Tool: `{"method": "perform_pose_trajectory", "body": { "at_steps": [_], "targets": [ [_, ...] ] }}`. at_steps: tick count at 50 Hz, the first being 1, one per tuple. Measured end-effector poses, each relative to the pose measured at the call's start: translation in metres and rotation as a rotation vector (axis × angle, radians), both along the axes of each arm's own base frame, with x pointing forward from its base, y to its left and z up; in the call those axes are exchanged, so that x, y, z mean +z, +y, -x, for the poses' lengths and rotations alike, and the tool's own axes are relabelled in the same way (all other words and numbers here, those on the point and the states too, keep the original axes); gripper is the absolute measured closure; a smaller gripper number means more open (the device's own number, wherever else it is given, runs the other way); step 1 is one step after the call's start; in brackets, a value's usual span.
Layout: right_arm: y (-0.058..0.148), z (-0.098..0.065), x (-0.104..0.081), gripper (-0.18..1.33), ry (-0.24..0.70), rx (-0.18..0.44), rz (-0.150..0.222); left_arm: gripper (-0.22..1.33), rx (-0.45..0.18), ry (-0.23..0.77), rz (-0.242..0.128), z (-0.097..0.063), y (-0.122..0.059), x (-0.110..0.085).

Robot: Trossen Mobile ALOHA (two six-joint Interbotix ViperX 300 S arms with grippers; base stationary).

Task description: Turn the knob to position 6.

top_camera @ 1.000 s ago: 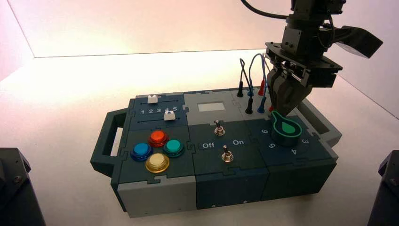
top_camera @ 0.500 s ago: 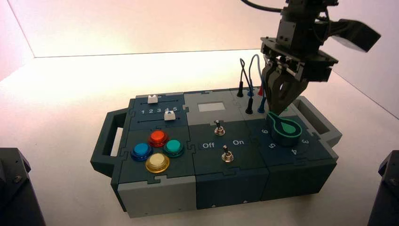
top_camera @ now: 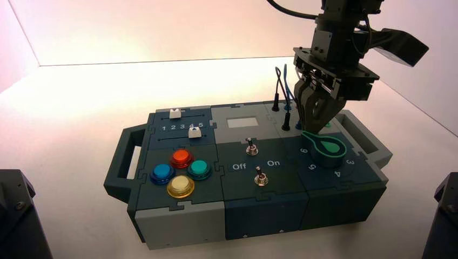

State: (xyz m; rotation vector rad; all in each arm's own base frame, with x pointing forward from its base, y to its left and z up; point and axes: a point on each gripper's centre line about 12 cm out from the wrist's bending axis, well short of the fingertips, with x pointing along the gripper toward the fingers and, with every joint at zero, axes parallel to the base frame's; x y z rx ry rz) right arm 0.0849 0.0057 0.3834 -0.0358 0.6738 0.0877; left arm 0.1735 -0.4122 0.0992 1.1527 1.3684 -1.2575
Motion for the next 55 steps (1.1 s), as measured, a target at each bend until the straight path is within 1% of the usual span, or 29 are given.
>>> {"method": "perform_pose_trajectory", "body": {
  "at_steps": [8, 20, 29, 38, 42, 55],
  "targets": [
    [0.001, 0.000, 0.000, 1.29, 0.004, 0.003, -0.007, 1.28, 0.000, 0.001, -0.001, 0.001, 0.001, 0.000],
    [0.001, 0.000, 0.000, 1.29, 0.003, 0.003, -0.010, 1.28, 0.002, -0.001, 0.003, 0.002, 0.004, 0.005],
    [0.001, 0.000, -0.001, 1.29, 0.005, 0.004, -0.010, 1.28, 0.000, 0.003, -0.007, 0.003, 0.007, 0.001],
    [0.002, -0.001, -0.003, 1.29, 0.008, 0.005, -0.013, 1.28, 0.005, 0.003, -0.002, 0.005, 0.010, 0.001],
    [0.002, -0.001, -0.002, 1.29, 0.008, 0.006, -0.017, 1.28, 0.003, 0.006, -0.008, 0.005, 0.011, 0.000],
    [0.003, -0.001, -0.002, 1.29, 0.006, 0.008, -0.020, 1.28, 0.004, 0.007, -0.007, 0.005, 0.011, 0.000]
  ]
}}
